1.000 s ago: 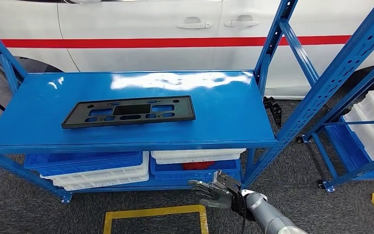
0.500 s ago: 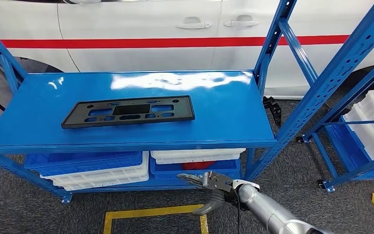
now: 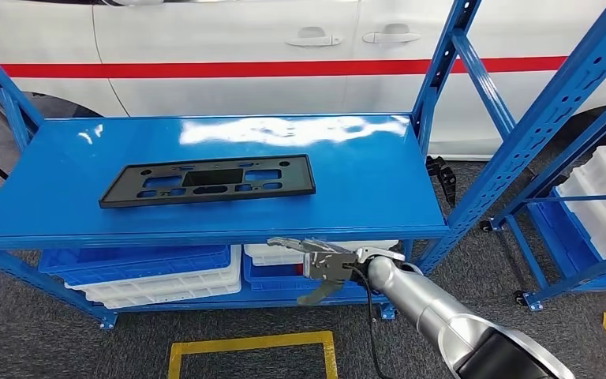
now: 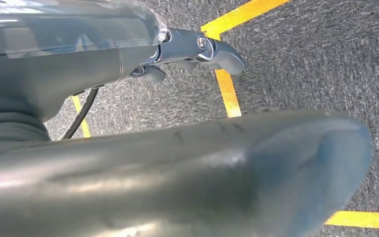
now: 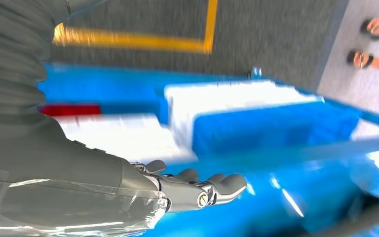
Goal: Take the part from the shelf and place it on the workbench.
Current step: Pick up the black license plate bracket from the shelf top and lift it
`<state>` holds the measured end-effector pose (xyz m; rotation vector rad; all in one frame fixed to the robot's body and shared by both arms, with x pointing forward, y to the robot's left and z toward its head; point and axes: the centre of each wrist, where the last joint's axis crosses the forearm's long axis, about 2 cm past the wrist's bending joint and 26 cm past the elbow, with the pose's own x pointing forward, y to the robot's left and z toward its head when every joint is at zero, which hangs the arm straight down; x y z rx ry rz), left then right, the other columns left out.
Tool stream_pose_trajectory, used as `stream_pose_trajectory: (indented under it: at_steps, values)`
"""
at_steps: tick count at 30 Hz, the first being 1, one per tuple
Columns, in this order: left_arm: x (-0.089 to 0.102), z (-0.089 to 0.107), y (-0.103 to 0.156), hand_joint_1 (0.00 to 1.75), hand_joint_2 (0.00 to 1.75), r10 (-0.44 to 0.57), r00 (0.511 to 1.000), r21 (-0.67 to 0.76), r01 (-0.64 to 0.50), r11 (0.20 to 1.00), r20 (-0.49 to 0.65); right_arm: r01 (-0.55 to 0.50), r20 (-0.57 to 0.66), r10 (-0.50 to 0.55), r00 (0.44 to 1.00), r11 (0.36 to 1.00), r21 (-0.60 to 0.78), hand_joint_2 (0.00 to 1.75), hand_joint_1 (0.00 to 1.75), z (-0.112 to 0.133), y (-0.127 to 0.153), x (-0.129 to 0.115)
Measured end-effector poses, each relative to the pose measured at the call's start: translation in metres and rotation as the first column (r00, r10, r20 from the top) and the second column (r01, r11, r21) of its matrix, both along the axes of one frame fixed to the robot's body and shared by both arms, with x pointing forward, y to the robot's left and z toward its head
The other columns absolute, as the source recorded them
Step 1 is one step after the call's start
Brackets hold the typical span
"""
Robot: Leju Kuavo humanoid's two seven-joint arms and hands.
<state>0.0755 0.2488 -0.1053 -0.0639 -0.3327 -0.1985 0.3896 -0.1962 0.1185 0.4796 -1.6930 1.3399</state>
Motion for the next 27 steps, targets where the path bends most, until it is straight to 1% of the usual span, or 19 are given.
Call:
stream_pose_trajectory:
  at_steps: [7, 10, 12, 22, 27]
  values:
    - [0.000, 0.000, 0.000, 0.00, 0.00, 0.003, 1.000, -0.002, -0.003, 1.000, 0.004, 0.011, 0.153, -0.004, 0.988, 0.999, -0.045, 1.75, 0.00, 0.041, 0.022, 0.024]
    - [-0.001, 0.000, 0.000, 0.00, 0.00, 0.004, 1.000, -0.003, -0.004, 1.000, 0.004, 0.008, 0.196, 0.003, 0.981, 0.998, -0.059, 1.75, 0.00, 0.056, 0.030, 0.031]
    - [-0.001, 0.000, 0.000, 0.00, 0.00, 0.005, 1.000, -0.003, -0.005, 1.000, 0.004, 0.006, 0.206, 0.007, 0.979, 0.998, -0.062, 1.75, 0.00, 0.060, 0.032, 0.032]
    - [-0.001, 0.000, 0.000, 0.00, 0.00, 0.006, 1.000, -0.003, -0.006, 1.000, 0.004, 0.006, 0.209, 0.008, 0.978, 0.998, -0.064, 1.75, 0.00, 0.062, 0.032, 0.033]
    - [-0.002, 0.000, 0.000, 0.00, 0.00, 0.009, 1.000, -0.005, -0.009, 1.000, 0.006, -0.001, 0.240, 0.017, 0.971, 0.998, -0.068, 1.75, 0.00, 0.076, 0.039, 0.039]
